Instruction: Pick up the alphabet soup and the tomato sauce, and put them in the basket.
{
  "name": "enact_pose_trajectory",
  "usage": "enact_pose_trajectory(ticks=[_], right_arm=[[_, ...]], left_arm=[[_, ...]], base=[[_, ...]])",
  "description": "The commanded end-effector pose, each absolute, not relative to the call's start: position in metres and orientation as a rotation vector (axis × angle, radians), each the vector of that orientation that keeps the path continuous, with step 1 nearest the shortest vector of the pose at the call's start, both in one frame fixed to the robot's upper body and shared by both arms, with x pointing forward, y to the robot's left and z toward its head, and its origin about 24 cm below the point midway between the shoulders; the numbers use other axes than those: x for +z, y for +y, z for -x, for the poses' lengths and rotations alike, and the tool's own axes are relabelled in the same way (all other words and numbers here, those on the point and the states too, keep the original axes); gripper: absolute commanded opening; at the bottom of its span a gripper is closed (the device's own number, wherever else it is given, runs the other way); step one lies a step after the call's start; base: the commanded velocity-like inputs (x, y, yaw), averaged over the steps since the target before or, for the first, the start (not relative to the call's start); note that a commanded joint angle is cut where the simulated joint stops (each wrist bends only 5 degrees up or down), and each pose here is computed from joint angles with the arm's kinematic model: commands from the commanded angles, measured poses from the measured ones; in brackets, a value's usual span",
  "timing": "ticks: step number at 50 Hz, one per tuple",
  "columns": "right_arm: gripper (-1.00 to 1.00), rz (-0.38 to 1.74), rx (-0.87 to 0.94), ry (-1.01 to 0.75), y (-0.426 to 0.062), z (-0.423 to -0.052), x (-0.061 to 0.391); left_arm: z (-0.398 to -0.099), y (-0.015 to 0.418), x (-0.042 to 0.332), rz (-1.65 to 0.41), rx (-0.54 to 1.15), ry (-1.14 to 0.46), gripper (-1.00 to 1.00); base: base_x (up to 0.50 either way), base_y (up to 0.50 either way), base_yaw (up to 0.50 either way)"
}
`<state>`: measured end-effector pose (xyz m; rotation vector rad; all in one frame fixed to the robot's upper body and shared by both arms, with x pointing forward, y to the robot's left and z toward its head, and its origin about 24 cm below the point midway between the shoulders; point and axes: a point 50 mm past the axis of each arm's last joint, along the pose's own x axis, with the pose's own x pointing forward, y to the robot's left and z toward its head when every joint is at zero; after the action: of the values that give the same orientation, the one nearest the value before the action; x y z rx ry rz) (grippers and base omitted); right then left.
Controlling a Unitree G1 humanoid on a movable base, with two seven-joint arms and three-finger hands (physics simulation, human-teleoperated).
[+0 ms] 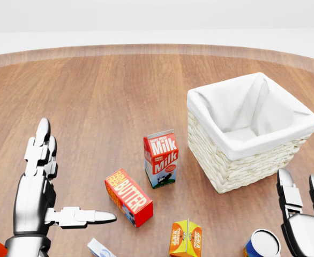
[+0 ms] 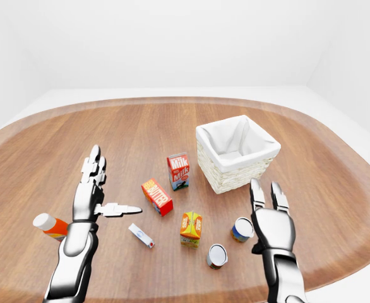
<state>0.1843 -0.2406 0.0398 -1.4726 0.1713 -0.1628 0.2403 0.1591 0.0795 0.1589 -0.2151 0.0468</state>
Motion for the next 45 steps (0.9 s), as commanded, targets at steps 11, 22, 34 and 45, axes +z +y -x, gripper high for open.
enact_pose_trajectory(ticks=[11,22,34,45], right_arm=[[1.0,1.561,-0.106,0.141,-0.23,-0.18,0.025],[1.0,1.578,-0.074,0.136,-0.228,-0.182,0.014],[1.0,1.595,-0.037,0.125,-0.225,-0.187,0.005],[1.0,1.619,0.002,0.111,-0.221,-0.191,-0.006]], left_arm=[[-0.239,0.159,0.08,-0.16,0.045,-0.215,1.0],[-0.239,0.159,0.08,-0.16,0.045,-0.216,1.0],[-0.239,0.159,0.079,-0.16,0.046,-0.212,1.0],[-0.24,0.16,0.079,-0.157,0.05,-0.214,1.0]], base=[[0.0,0.0,0.0],[0.0,0.0,0.0],[0.0,0.0,0.0],[0.0,0.0,0.0]])
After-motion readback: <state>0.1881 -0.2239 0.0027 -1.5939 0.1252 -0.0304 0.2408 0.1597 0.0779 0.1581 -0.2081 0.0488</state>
